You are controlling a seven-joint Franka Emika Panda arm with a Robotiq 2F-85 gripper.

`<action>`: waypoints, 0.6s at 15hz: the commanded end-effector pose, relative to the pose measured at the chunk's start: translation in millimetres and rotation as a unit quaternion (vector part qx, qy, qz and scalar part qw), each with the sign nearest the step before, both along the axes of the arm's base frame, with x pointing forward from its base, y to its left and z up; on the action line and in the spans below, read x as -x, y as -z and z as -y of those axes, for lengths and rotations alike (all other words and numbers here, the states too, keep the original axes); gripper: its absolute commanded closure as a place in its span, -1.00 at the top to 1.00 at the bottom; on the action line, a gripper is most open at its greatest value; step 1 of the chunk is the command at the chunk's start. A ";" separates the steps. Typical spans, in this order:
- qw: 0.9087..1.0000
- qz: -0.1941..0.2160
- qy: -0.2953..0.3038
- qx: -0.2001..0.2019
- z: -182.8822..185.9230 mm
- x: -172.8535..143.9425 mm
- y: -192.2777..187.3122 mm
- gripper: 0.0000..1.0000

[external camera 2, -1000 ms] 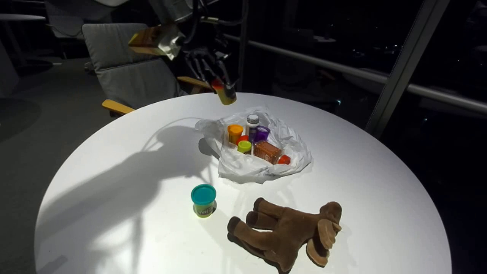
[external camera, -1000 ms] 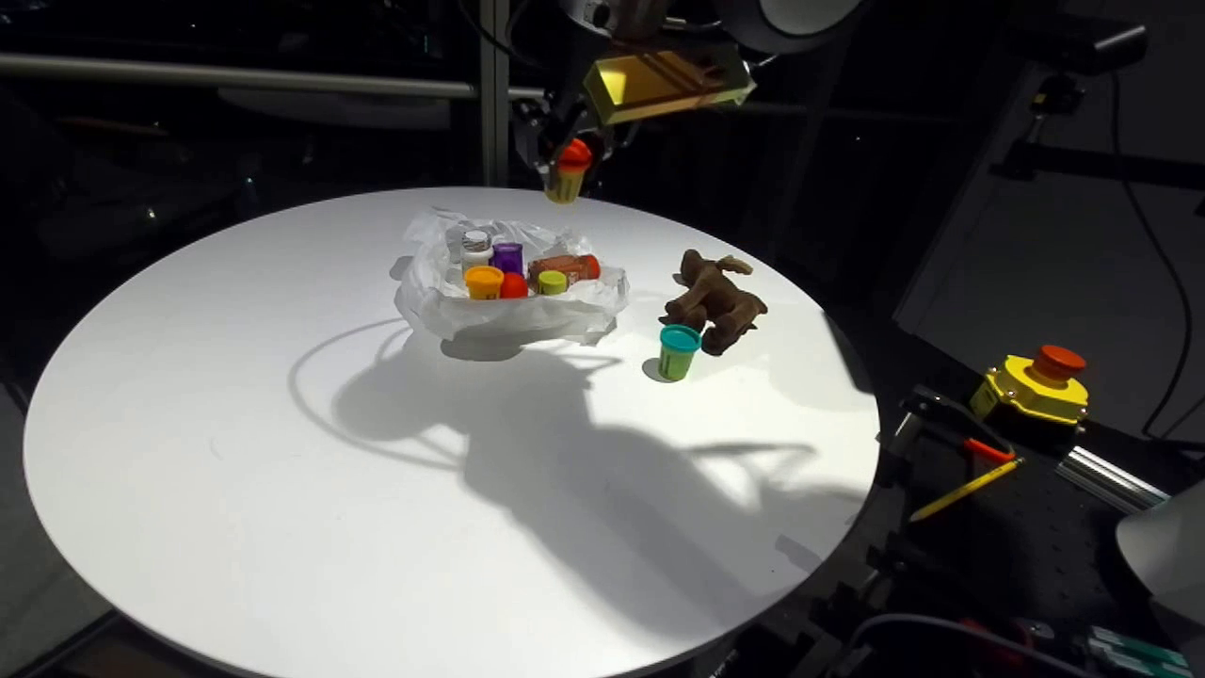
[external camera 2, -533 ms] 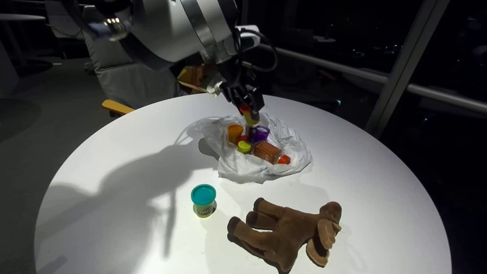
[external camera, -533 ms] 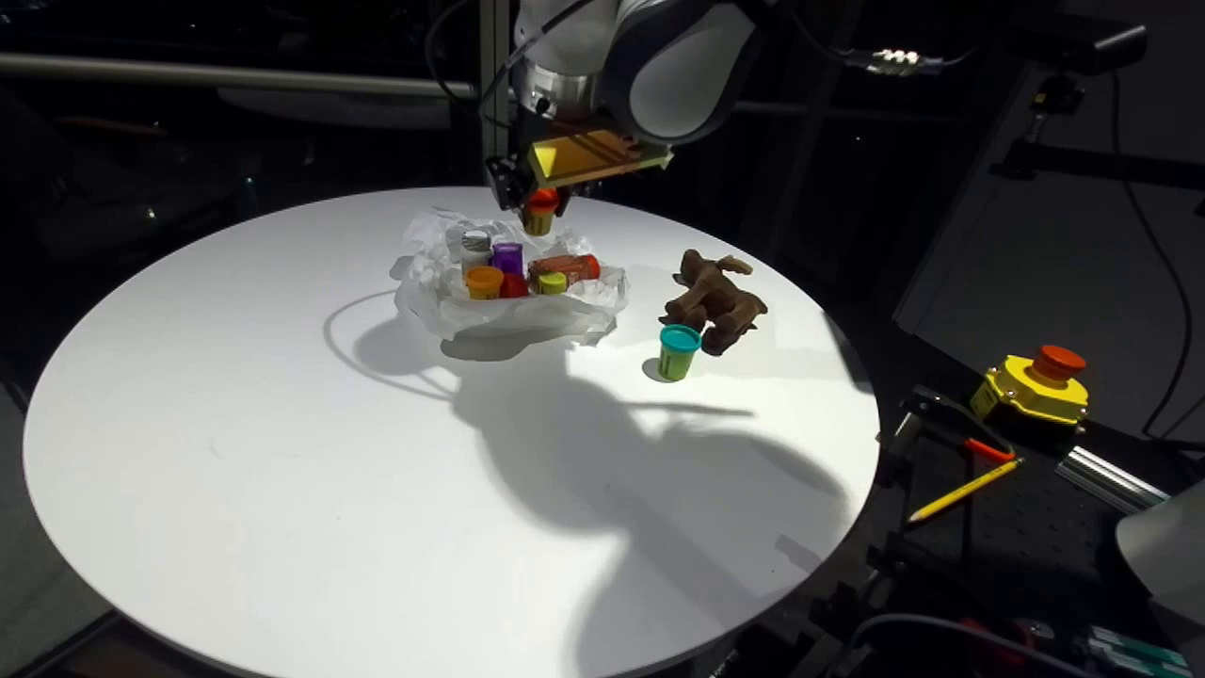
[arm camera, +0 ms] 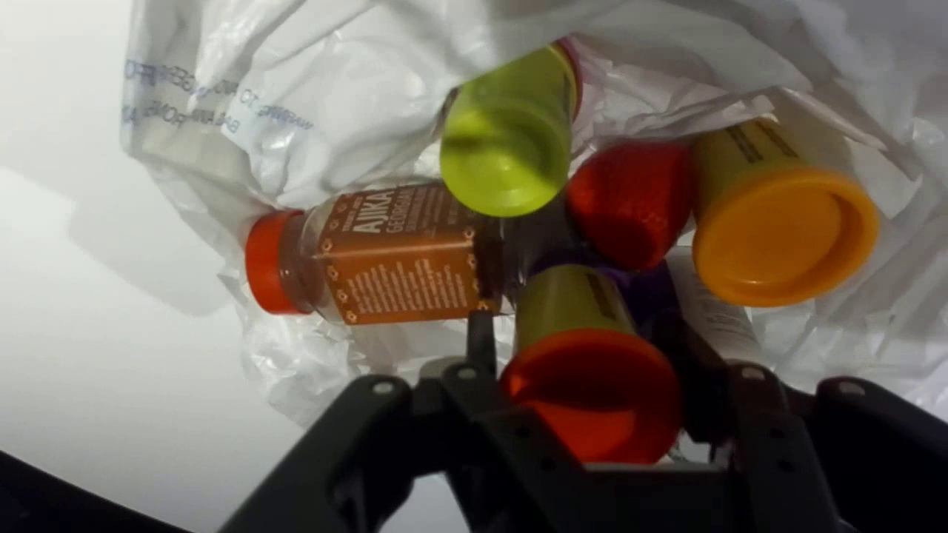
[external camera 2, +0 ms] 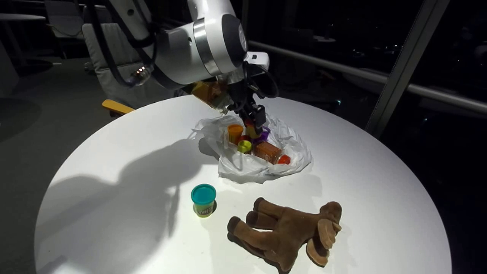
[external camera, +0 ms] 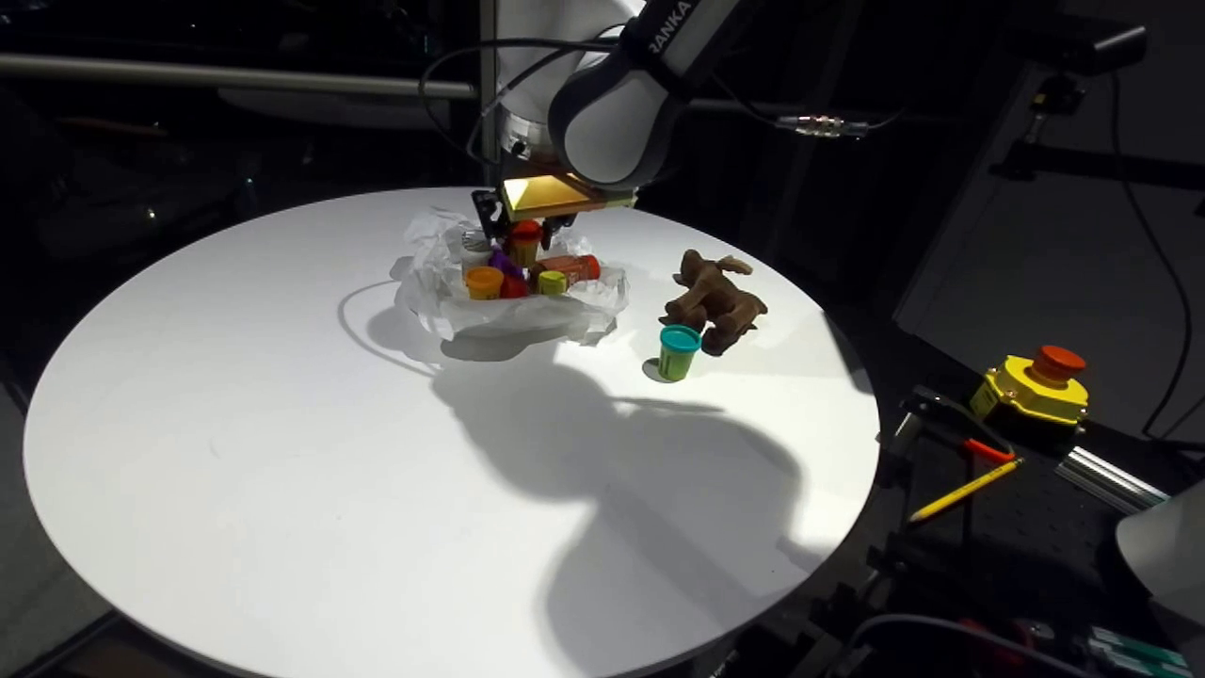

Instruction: Place the container, strawberry toy and moose toy inside the white plastic bag

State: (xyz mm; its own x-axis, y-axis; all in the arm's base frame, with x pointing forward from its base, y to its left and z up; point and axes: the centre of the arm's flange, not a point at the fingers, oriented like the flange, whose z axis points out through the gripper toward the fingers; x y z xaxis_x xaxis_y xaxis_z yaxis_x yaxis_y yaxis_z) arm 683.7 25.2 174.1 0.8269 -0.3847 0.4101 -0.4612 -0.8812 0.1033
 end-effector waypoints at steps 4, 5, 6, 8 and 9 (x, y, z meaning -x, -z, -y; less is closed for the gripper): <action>1.000 0.027 0.006 -0.013 -6.2 27.2 -65.5 1.00; 1.000 0.024 0.007 -0.015 -9.2 41.1 -76.9 1.00; 1.000 0.017 0.005 -0.011 -14.0 58.2 -88.0 1.00; 1.000 0.000 0.003 -0.009 -22.0 88.1 -100.2 1.00; 1.000 -0.014 0.003 -0.011 -25.6 105.1 -102.4 1.00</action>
State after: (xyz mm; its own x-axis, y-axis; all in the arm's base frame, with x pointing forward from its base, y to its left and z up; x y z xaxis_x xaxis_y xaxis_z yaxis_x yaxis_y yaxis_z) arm 643.7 38.5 242.9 0.8170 -0.3948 0.4204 -0.4648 -0.8823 0.0747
